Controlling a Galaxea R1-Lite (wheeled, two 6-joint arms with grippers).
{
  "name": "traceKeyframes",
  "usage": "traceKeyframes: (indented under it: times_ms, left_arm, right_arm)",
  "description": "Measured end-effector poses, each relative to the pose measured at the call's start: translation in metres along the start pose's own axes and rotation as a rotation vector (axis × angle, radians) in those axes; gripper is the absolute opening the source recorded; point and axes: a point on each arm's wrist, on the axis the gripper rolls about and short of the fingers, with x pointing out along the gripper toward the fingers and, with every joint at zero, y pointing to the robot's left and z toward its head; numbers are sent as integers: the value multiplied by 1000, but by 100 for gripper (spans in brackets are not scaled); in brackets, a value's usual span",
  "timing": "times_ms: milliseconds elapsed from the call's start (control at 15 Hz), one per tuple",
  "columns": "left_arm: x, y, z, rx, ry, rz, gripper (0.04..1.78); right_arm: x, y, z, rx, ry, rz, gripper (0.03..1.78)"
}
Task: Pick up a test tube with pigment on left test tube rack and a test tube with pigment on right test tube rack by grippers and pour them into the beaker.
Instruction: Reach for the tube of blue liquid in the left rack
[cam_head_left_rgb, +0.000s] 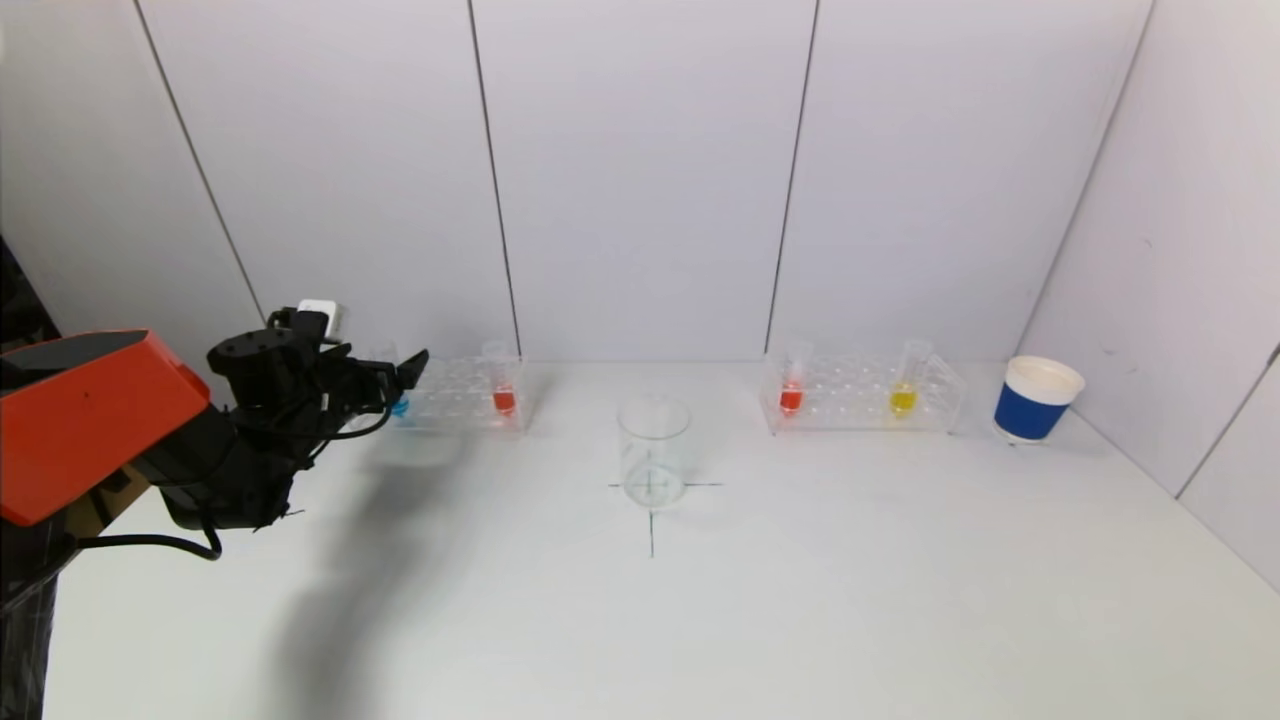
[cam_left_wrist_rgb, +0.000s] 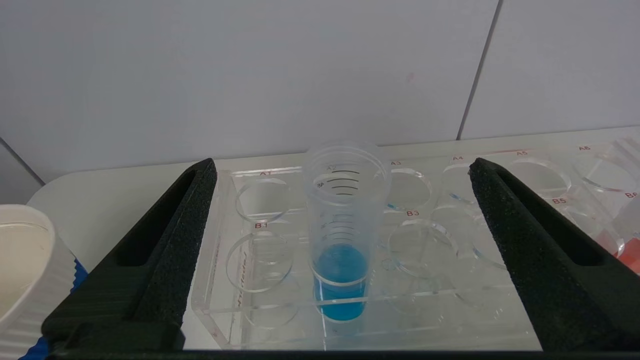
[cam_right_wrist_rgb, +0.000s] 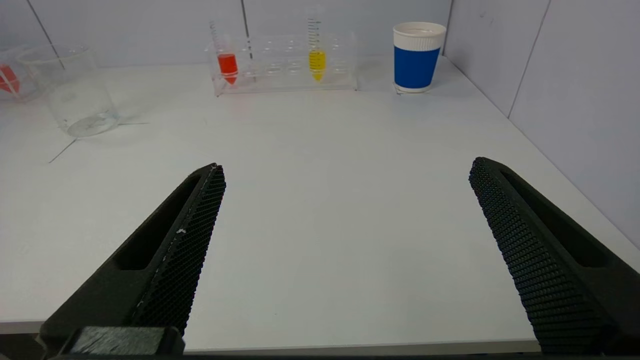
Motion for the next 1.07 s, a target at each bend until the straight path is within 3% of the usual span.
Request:
traceKeyframes:
  times_ms: [333, 467, 667, 933, 1067]
  left_arm:
    - [1, 1, -2, -1, 4, 3, 175]
    - [3, 1, -2, 0, 1, 10, 163]
    - [3, 1, -3, 0, -1, 13, 128]
    - [3, 1, -3, 0, 0, 14, 55]
    - [3, 1, -4, 0, 1, 14, 44]
  right_arm:
    - [0, 0, 0, 0, 0, 0, 177]
    - [0, 0, 0, 0, 0, 0, 177]
    - [0, 0, 0, 0, 0, 0, 177]
    - [0, 0, 0, 0, 0, 1, 177]
    - [0, 0, 0, 0, 0, 1, 177]
